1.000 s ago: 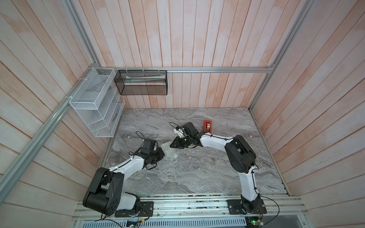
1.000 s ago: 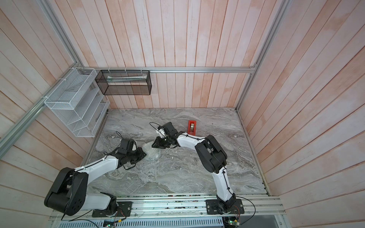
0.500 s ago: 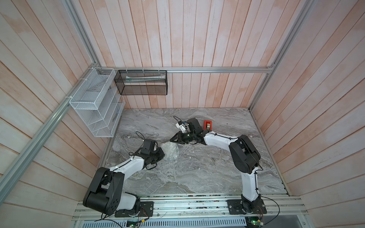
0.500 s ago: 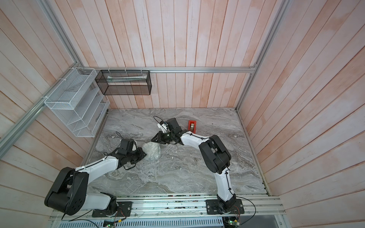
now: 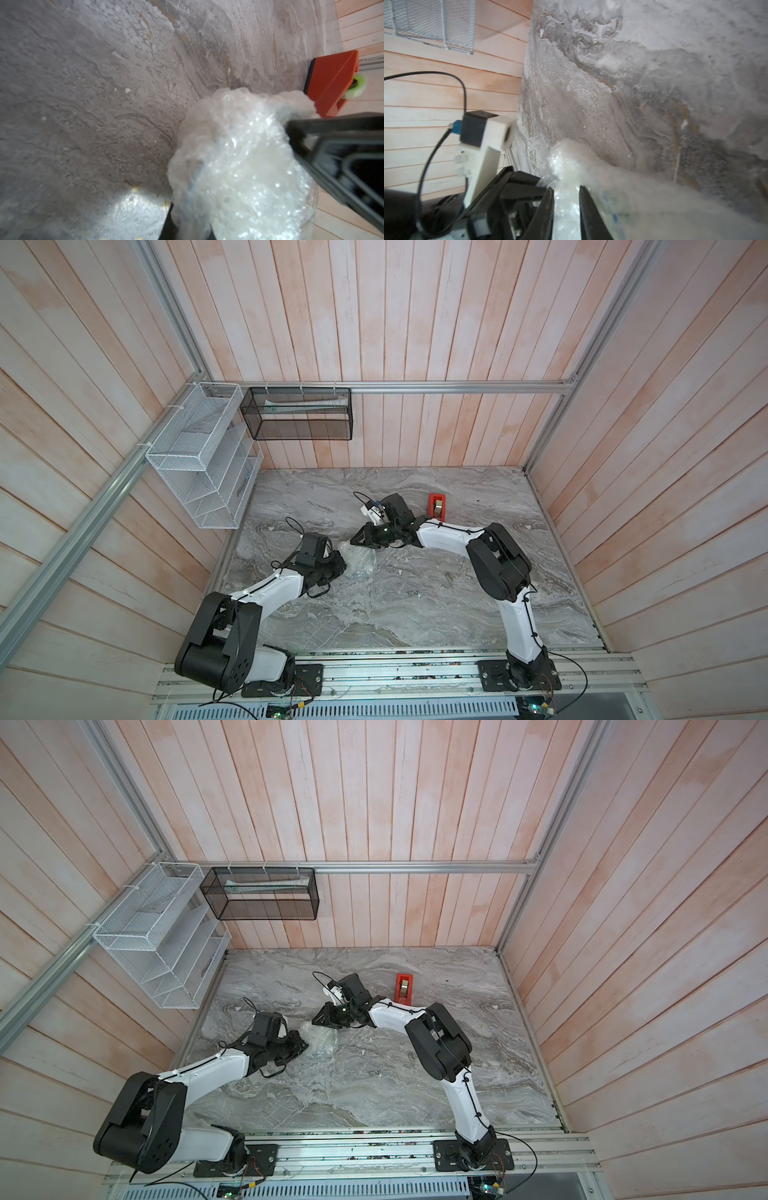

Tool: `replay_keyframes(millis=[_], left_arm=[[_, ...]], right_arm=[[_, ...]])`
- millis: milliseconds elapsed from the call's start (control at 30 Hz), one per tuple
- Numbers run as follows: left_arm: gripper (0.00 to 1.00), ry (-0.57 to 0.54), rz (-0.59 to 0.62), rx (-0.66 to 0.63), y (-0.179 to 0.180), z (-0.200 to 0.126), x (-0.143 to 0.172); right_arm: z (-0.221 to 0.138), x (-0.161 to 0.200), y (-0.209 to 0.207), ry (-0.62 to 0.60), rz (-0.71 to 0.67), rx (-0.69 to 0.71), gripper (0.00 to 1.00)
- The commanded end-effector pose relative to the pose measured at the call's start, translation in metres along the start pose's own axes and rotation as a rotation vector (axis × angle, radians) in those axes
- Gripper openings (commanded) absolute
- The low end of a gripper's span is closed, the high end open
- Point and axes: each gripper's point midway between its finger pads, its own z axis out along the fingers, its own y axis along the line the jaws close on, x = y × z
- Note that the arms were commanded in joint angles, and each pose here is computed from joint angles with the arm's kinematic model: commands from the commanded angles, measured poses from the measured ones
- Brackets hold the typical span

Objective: Wrap bowls in bubble wrap
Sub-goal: Wrap the bowl in bubble wrap.

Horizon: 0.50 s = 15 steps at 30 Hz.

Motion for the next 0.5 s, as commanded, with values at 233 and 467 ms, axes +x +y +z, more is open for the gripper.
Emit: replay_keyframes(millis=[233, 467], left_arm=[[0.0, 0.089, -0.03, -0.19, 0.053, 0.004, 0.033], [0.0, 0.089, 0.019, -0.235, 0.061, 0.002, 0.034]], right_arm=[[-0.015, -0.01, -0.023, -0.012, -0.009, 0.112, 0.24], [-0.077, -0.04, 0.068, -0.075, -0.114, -0.223, 0.29]])
